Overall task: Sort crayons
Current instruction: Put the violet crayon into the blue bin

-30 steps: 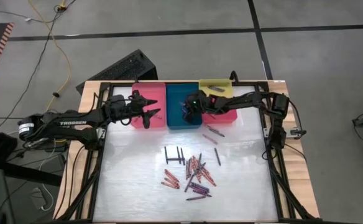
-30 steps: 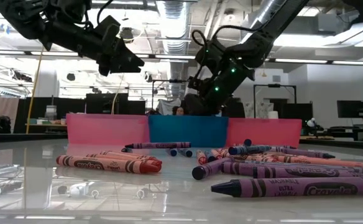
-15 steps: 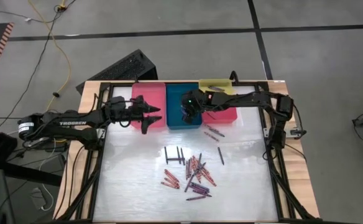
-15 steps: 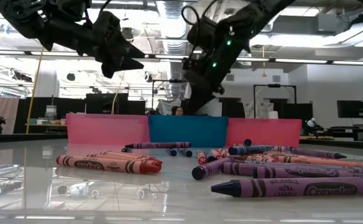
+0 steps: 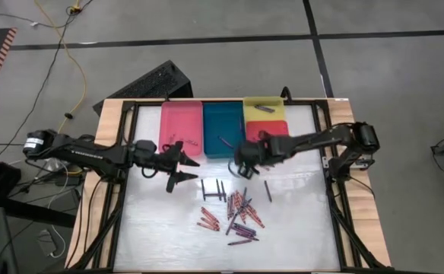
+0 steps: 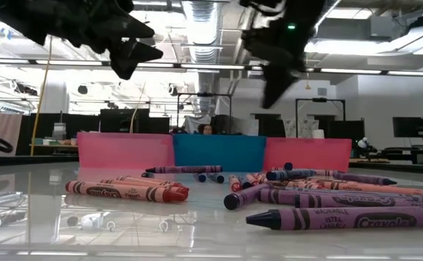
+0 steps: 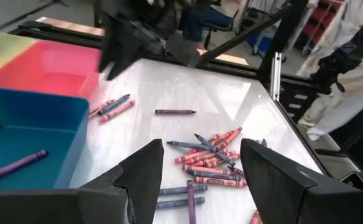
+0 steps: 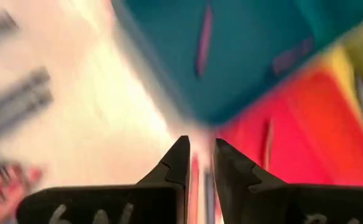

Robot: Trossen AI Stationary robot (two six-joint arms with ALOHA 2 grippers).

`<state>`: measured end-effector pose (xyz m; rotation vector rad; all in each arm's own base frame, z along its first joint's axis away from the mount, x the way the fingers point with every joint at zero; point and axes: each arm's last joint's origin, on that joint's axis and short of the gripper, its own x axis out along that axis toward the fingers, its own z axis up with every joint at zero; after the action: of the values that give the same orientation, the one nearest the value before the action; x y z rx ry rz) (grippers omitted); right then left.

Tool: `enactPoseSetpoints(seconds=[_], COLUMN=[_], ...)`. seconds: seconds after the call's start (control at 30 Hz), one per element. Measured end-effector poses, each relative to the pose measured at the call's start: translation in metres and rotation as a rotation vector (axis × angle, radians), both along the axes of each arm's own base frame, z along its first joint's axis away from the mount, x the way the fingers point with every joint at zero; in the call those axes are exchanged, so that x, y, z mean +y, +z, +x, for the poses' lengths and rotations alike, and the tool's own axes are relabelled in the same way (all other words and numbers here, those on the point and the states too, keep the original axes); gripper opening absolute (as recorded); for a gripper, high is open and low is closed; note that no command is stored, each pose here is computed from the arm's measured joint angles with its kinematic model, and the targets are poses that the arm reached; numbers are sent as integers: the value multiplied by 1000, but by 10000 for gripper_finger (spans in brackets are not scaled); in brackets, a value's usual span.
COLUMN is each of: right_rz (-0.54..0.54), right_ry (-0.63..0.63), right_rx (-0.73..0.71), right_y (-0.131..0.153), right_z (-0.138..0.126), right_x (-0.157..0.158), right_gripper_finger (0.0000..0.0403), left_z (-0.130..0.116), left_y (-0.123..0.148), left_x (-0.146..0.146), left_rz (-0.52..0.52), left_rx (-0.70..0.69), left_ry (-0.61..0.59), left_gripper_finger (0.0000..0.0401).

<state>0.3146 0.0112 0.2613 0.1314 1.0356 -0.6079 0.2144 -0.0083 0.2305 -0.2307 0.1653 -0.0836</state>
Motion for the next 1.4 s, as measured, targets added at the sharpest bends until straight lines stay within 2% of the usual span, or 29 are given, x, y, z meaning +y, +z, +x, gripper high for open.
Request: enactPoseSetpoints(seconds=[0.2, 0.33, 0.47, 0.6, 0.8, 0.9, 1.13, 1.4], right_rz=[21, 39, 36, -7, -69, -79, -42, -103], right_ry=[-63, -36, 4, 158, 390, 474, 521, 598], right_rx=[102, 42, -3, -47, -267, -325, -365, -380], right_y=[-31, -45, -49, -47, -32, -26, -23, -19], right_z=[-21, -23, -21, -15, 10, 17, 22, 26], right_x=[37, 52, 63, 75, 87, 86, 82, 81], right_gripper_finger=[67, 67, 67, 67, 67, 67, 67, 67], left_z=[-1, -2, -3, -3, -3, -3, -3, -4], left_y=[0, 0, -1, -1, -1, -2, -4, -6], left_x=[-14, -22, -27, -27, -26, -26, -26, -26], left_rz=[10, -14, 7, 29, 39, 41, 9, -3], left_rx=[1, 4, 13, 9, 8, 21, 42, 64], left_ry=[17, -12, -33, -10, 33, 34, 43, 50], left_gripper_finger=[204, 204, 204, 204, 204, 204, 204, 204])
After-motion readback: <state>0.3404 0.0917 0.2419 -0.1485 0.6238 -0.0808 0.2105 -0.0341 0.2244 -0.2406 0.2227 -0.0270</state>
